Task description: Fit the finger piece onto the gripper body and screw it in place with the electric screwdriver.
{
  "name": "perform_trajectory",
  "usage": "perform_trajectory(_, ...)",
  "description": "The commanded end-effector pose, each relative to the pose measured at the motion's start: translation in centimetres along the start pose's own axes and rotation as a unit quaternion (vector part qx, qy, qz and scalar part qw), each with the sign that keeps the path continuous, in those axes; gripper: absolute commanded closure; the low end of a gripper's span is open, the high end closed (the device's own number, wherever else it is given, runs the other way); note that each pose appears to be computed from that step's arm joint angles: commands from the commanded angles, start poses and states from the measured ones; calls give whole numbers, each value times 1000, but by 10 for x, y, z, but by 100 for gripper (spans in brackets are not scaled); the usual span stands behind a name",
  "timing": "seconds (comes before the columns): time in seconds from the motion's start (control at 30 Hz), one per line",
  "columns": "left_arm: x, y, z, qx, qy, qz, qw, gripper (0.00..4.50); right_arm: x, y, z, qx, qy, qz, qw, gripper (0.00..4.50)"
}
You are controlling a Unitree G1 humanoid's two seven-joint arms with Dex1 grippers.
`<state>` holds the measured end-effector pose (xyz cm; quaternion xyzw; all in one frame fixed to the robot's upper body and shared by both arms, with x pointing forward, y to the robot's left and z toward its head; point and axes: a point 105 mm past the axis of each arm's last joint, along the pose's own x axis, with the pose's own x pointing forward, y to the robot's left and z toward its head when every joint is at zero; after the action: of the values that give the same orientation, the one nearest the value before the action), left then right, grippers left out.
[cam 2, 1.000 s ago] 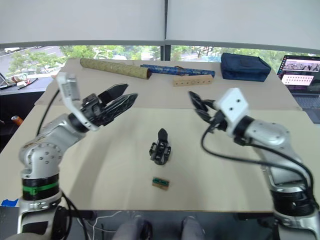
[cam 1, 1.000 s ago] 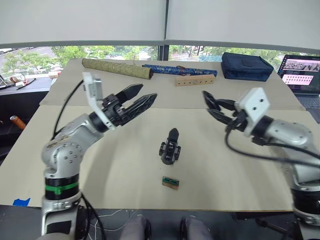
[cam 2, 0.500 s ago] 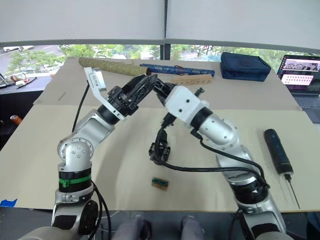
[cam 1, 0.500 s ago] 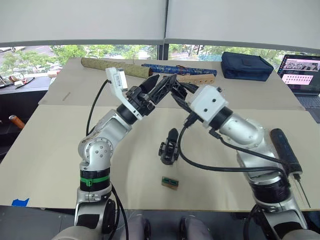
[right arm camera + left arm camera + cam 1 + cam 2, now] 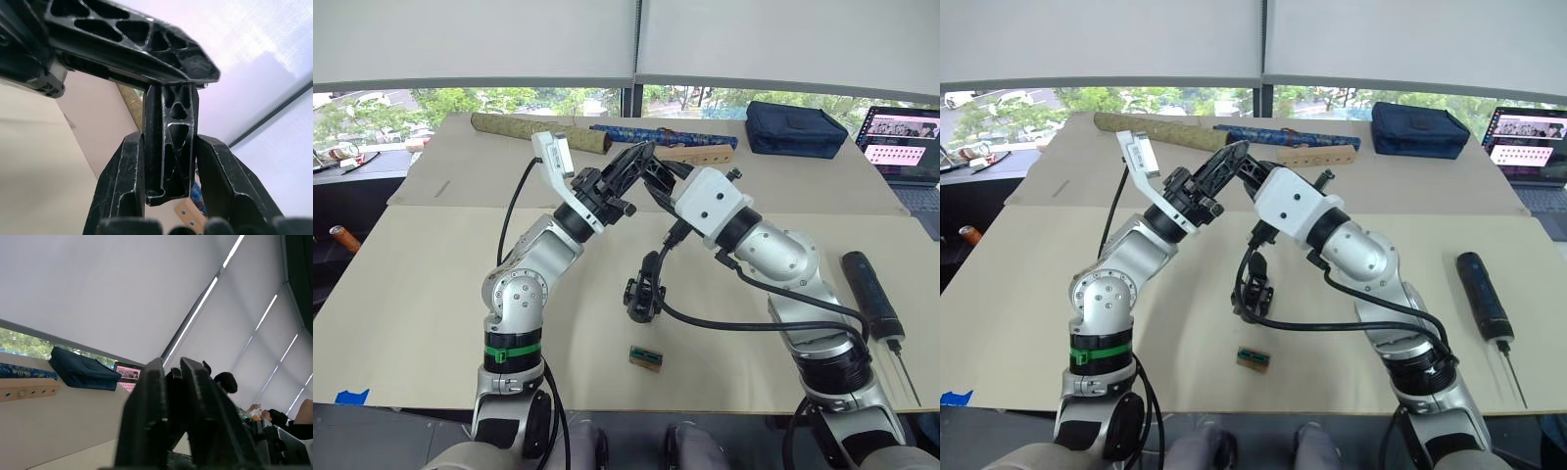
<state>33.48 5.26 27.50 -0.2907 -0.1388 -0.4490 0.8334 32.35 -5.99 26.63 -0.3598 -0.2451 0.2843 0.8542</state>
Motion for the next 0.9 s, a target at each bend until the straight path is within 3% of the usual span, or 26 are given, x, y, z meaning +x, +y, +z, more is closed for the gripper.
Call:
perform_trajectory(0.03, 2, -13, 9, 0, -25, -23, 999, 450, -1, -11, 10, -10, -16, -19, 1000, 337)
perform_trajectory(0.1, 2, -11, 11, -5, -32, -19, 999, 450, -2, -14, 12, 6, -23, -25, 999, 337)
perform_trajectory(0.17, 2, -11, 13, -14, -39, -18, 999, 450, -4, -21, 17, 13, -36, -36, 999, 231)
perform_trajectory(0.33, -2, -4, 35, -12, -62, -29, 998, 450, -16, -36, 19, 26, -49, -6, 998, 58)
perform_trajectory(0.4, -7, -4, 42, 3, -42, -58, 997, 450, -25, -43, 19, 46, -58, 31, 997, 1)
perform_trajectory(0.53, -29, -9, 45, 31, 87, -139, 986, 450, -44, -53, 24, 174, -60, 138, 973, 1)
perform_trajectory(0.63, -48, -10, 41, 27, 191, -179, 965, 450, -56, -46, 36, 334, -49, 239, 910, 1)
perform_trajectory(0.7, -62, -20, 36, 26, 248, -223, 942, 450, -65, -34, 42, 393, -27, 302, 868, 1)
perform_trajectory(0.9, -60, -37, 26, 3, 286, -275, 918, 450, -72, 9, 26, 456, 110, 388, 793, 1)
